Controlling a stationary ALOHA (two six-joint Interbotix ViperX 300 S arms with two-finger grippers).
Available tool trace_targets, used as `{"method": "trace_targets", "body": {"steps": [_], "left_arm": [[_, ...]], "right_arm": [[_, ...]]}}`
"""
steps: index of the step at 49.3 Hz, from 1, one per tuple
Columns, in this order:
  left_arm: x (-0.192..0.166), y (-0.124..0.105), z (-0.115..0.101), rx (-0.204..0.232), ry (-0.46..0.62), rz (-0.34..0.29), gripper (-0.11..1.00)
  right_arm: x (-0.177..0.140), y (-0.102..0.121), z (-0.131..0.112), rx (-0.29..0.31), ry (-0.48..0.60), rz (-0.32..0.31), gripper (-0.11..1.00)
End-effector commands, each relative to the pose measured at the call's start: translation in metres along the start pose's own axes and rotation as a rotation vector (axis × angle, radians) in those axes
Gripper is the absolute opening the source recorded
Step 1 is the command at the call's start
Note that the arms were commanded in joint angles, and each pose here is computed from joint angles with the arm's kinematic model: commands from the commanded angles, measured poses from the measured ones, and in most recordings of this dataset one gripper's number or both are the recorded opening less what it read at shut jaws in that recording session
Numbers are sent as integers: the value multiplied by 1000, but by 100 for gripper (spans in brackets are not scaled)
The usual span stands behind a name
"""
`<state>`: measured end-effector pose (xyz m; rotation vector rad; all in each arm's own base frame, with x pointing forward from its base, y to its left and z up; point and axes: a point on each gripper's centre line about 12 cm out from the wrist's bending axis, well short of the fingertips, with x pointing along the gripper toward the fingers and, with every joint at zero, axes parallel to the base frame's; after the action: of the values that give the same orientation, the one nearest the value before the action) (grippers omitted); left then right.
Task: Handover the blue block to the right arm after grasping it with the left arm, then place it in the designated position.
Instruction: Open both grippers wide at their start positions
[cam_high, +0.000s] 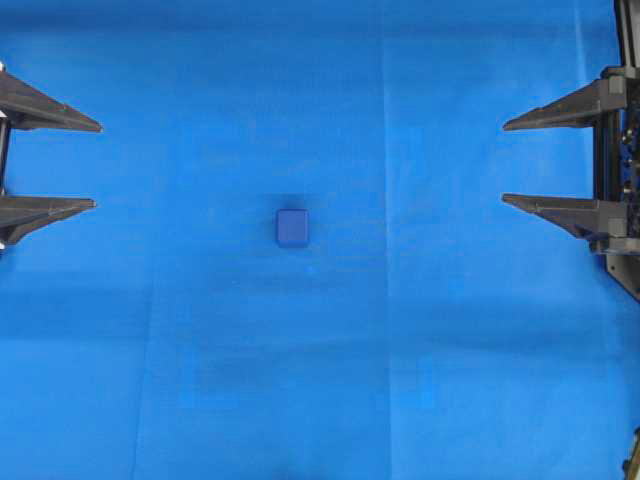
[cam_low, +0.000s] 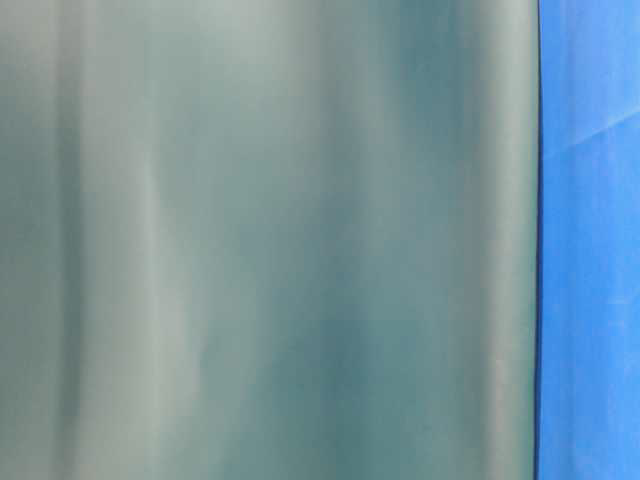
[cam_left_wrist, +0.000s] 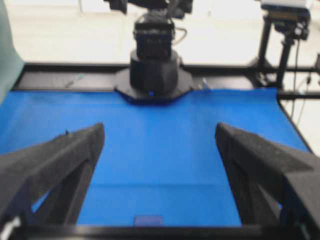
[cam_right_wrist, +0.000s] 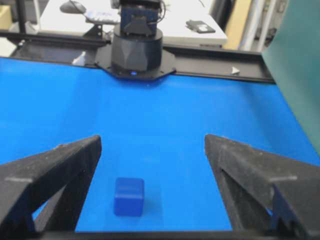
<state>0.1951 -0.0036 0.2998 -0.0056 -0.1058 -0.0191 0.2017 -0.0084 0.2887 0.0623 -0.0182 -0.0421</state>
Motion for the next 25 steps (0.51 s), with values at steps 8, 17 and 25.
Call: {"method": "trace_targets", "body": {"steps": [8,17,25], "left_arm": [[11,0,2,0,0,-2,93],[29,0,-1,-2,11,-2,93],[51,-1,-8,-1,35,-4,93]], "right_arm": [[3,0,10,6,-23,-2,98],[4,0,10,6,-22,-2,98],[4,0,9,5,-20,-1,98]]}}
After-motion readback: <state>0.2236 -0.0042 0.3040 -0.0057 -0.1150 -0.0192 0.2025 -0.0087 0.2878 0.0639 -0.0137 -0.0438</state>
